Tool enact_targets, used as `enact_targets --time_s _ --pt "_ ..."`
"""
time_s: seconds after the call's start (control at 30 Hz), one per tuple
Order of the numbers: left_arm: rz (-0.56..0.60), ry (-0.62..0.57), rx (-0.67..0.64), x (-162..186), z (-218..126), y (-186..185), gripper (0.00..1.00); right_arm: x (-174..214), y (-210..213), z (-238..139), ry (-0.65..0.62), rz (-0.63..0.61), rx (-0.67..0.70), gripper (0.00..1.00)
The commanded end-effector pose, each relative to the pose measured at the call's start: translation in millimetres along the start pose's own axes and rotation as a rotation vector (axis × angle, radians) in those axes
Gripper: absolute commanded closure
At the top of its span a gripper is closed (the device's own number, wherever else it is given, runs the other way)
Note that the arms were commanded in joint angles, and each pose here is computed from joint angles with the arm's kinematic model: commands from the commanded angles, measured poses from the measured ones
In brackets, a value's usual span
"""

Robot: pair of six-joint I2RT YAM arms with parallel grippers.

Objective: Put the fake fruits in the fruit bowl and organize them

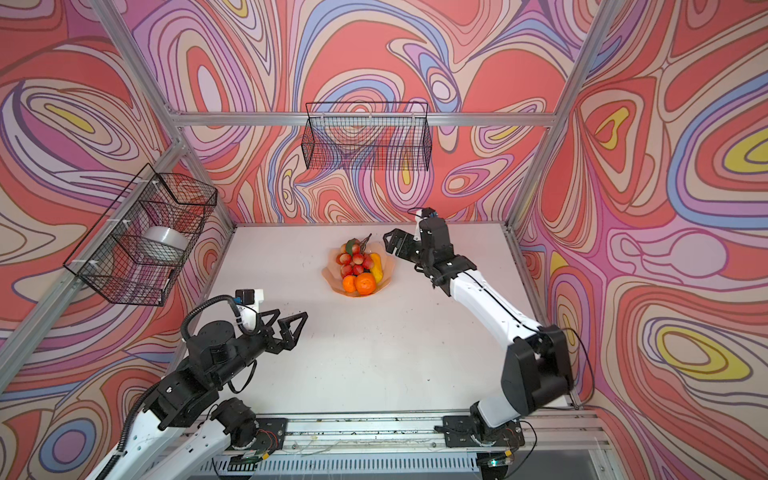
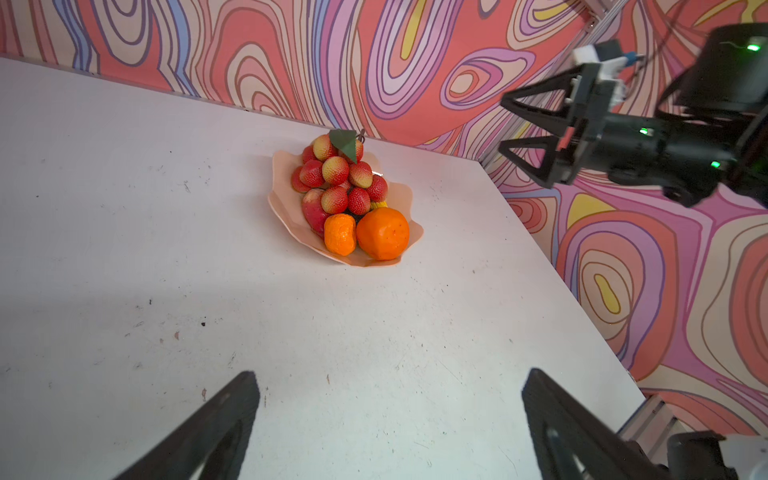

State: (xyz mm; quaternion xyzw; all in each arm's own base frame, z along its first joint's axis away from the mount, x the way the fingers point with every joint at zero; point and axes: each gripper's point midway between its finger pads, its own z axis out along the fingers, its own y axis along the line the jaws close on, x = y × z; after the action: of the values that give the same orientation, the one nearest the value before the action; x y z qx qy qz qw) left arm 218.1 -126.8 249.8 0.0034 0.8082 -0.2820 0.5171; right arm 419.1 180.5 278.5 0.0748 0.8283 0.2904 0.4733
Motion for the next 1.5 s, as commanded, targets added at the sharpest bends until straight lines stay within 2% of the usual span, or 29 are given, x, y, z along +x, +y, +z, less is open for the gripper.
enact_targets --time_s 0.0,0.1,0.17,0.23,0.3,0.4,0.57,0.63,0.7,0.83,0.93,1.0,1.23,1.3,1.33,1.47 --pt "0.021 -0.089 -0.101 -11.7 8.9 19.1 0.00 -5.7 -49.1 -42.4 -0.158 -0.176 0.216 0.02" --pt "0.096 -0.173 -0.296 -26.9 10.7 50.3 0.00 5.1 -83.6 -79.5 -0.228 -0.289 0.349 0.02" --pt "0.134 -0.281 -0.451 -40.8 7.1 75.0 0.00 11.5 -109.8 -101.2 -0.279 -0.341 0.462 0.02" --pt "0.230 -0.348 -0.543 -46.2 9.2 88.9 0.00 15.4 -133.7 -120.6 -0.357 -0.370 0.566 0.02" --pt "0.306 -0.390 -0.615 -52.8 11.5 99.1 0.00 20.1 -144.9 -133.3 -0.430 -0.406 0.594 0.02" --pt "0.312 -0.349 -0.703 -36.9 25.2 132.6 0.00 29.9 -159.5 -136.5 -0.486 -0.433 0.609 0.02" --pt "0.371 -0.237 -0.790 -1.0 48.8 186.7 0.00 40.8 -180.5 -111.5 -0.497 -0.449 0.584 0.02" --pt "0.288 -0.172 -0.734 13.1 63.2 205.4 0.00 41.4 -195.2 -101.0 -0.495 -0.438 0.589 0.02" --pt "0.244 -0.140 -0.719 12.1 73.2 216.2 0.00 41.4 -209.1 -90.2 -0.494 -0.419 0.577 0.02" --pt "0.250 -0.190 -0.682 1.9 85.5 222.7 0.00 39.2 -222.6 -67.5 -0.488 -0.421 0.520 0.02" --pt "0.217 -0.110 -0.674 1.2 97.0 236.1 0.00 44.2 -237.2 -51.1 -0.458 -0.427 0.514 0.02" --pt "0.247 -0.106 -0.656 -1.0 102.6 235.7 0.00 47.7 -242.8 -43.6 -0.457 -0.432 0.506 0.02" --pt "0.328 -0.258 -0.594 8.1 107.3 236.4 0.00 58.1 -252.8 -20.9 -0.383 -0.452 0.490 0.02" --pt "0.272 -0.157 -0.660 10.8 107.9 247.3 0.00 55.7 -255.4 -20.8 -0.381 -0.443 0.511 0.02" --pt "0.250 -0.162 -0.699 8.9 107.7 255.4 0.00 54.0 -255.6 -21.8 -0.392 -0.444 0.515 0.02" --pt "0.258 -0.121 -0.677 10.5 116.6 255.4 0.00 55.3 -261.6 -17.9 -0.361 -0.427 0.543 0.02"
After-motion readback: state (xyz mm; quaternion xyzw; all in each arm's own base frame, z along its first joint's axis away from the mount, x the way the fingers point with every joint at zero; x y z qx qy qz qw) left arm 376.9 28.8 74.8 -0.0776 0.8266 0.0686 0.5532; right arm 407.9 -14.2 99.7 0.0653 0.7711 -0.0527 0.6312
